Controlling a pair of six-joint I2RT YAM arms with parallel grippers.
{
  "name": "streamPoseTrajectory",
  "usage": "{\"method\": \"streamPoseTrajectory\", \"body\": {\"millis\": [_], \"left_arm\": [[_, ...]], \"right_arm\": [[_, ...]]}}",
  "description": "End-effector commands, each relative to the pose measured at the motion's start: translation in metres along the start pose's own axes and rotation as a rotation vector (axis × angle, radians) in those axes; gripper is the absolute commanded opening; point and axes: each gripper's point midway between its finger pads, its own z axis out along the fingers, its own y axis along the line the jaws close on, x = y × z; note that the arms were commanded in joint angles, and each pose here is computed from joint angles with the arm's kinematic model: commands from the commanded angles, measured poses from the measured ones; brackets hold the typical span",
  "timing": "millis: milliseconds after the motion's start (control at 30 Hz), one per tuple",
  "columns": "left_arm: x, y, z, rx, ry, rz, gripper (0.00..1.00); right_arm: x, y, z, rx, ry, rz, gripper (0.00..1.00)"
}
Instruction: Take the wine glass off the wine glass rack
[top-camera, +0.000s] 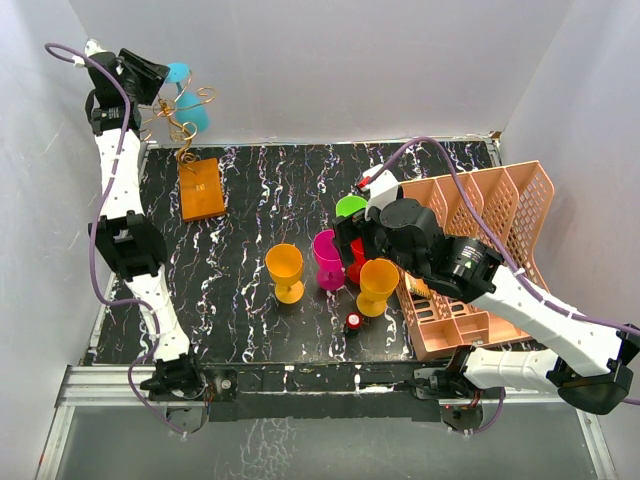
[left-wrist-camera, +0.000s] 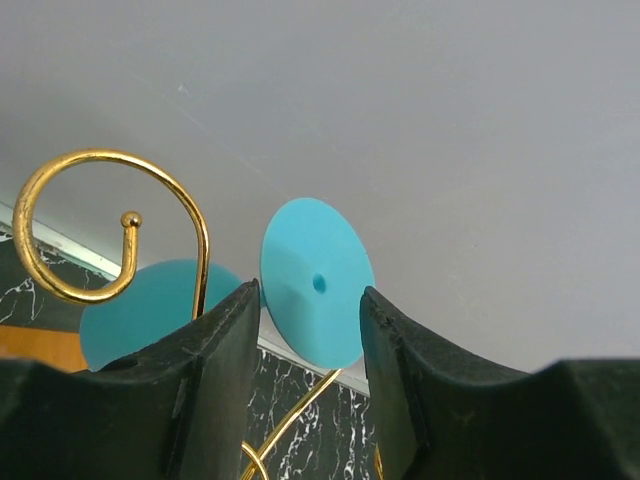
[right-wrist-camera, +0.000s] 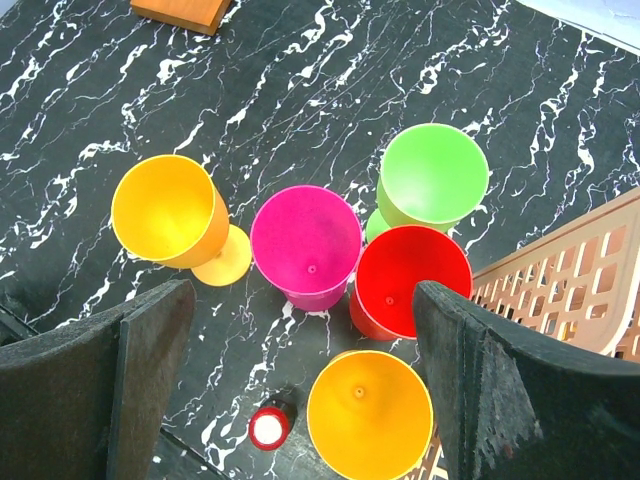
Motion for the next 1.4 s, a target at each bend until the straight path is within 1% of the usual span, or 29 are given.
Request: {"method": "streamPoseTrajectory", "body": {"millis": [0, 367, 500, 567, 667, 967, 1033, 1367], "left_arm": [[-0.014, -0.015, 0.002, 0.052, -0.048, -0.017, 0.42], [-0.006, -0.01, 0.012, 0.045, -0.038, -0.051, 0.38], [-0.005, -0.011, 0.014, 0.05, -0.043, -0.063, 0.33], [-0.006, -0.012, 0.015, 0.054, -0.047, -0.068, 0.29], [-0.009, -0.015, 0.013, 0.06, -0.055, -0.067, 0.2], [-0.023, -0.029, 0.004, 0.083, -0.098, -0.068, 0.02], [-0.025, -0.032, 0.002, 0.091, -0.107, -0.078, 0.0], [-0.027, -0.054, 0.006, 0.211, -0.093, -0.208, 0.0]], "right_arm": [[-0.023, 0.003, -0.002, -0.016, -0.077, 0.044, 1.0], [-0.025, 0.003, -0.002, -0.014, -0.079, 0.042, 1.0], [-0.025, 0.004, -0.002, -0.014, -0.08, 0.043, 1.0], [-0.024, 0.003, -0.002, -0.014, -0.08, 0.044, 1.0], [-0.024, 0.002, -0.004, -0.012, -0.082, 0.046, 1.0], [-0.025, 0.002, -0.005, -0.015, -0.085, 0.051, 1.0], [-0.024, 0.002, -0.005, -0.014, -0.084, 0.053, 1.0], [-0.023, 0.003, -0.005, -0.019, -0.081, 0.057, 1.0]]}}
